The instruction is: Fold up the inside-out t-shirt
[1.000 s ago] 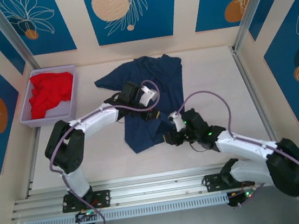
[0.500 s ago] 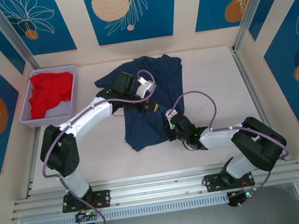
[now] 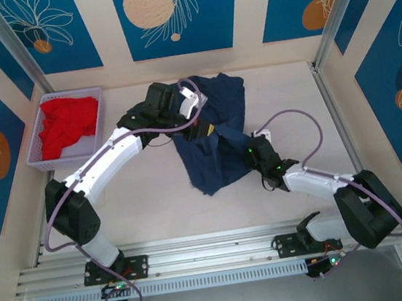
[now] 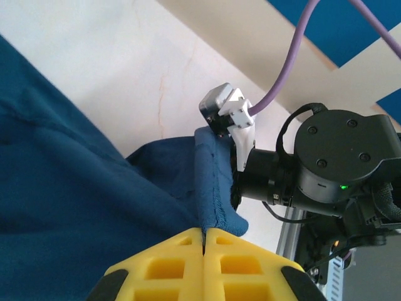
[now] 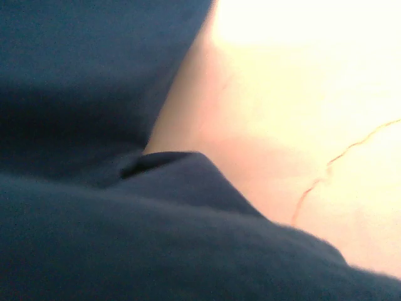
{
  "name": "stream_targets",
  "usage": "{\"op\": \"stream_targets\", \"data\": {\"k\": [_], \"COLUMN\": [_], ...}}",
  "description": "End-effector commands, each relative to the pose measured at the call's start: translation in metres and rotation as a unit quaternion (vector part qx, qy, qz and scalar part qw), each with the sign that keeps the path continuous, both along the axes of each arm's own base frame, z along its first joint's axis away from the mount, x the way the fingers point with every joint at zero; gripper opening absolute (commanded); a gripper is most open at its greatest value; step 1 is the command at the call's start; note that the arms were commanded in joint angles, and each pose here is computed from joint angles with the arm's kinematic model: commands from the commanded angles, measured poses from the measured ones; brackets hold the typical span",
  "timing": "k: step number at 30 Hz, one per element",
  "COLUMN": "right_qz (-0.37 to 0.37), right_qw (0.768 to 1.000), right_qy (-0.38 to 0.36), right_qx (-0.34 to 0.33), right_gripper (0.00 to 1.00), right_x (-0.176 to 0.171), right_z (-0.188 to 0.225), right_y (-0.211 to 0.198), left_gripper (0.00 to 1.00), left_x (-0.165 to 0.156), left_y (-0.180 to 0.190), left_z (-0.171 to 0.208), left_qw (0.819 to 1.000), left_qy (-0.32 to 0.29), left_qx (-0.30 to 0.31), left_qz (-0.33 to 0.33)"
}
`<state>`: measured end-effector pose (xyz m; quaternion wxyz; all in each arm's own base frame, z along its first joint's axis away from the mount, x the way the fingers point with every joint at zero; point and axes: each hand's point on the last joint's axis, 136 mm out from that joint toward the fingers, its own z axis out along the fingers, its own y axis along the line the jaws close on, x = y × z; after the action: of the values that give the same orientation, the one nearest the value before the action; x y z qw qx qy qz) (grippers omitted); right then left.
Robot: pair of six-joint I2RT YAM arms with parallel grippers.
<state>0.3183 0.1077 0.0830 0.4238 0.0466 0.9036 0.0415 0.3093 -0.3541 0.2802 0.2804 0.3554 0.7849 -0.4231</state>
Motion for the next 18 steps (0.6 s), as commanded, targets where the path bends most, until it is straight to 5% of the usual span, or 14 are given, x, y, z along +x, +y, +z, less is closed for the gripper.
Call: {"op": "stream_targets", "data": {"k": [1,5,18], "right_qz": [0.061,0.169,0.301], "right_qw": [0.997,0.981,0.934], "right_qy": [-0.029,-0.087,-0.178], "right_qx": [0.028,0.035,-0.066], "right_gripper": [0.21,0.24,0.22], "right_x": [-0.004,-0.026,-0.031], "right_z": [0.013,0.022,0.022], "right_y": [0.018,0.054,0.107], "left_gripper": [0.0,0.0,0.0], "left_x": [-0.003,0.006,0.006], "left_y": [-0.01,-0.009,-0.012], "left_z": [0.037,0.029,0.026], "left_qw": [0.999,1.0,1.0], "left_qy": [-0.015,-0.013,-0.002], "left_qx": [-0.042,-0.027,-0.02], "left_qz": [-0.005,0.011,0.002]}}
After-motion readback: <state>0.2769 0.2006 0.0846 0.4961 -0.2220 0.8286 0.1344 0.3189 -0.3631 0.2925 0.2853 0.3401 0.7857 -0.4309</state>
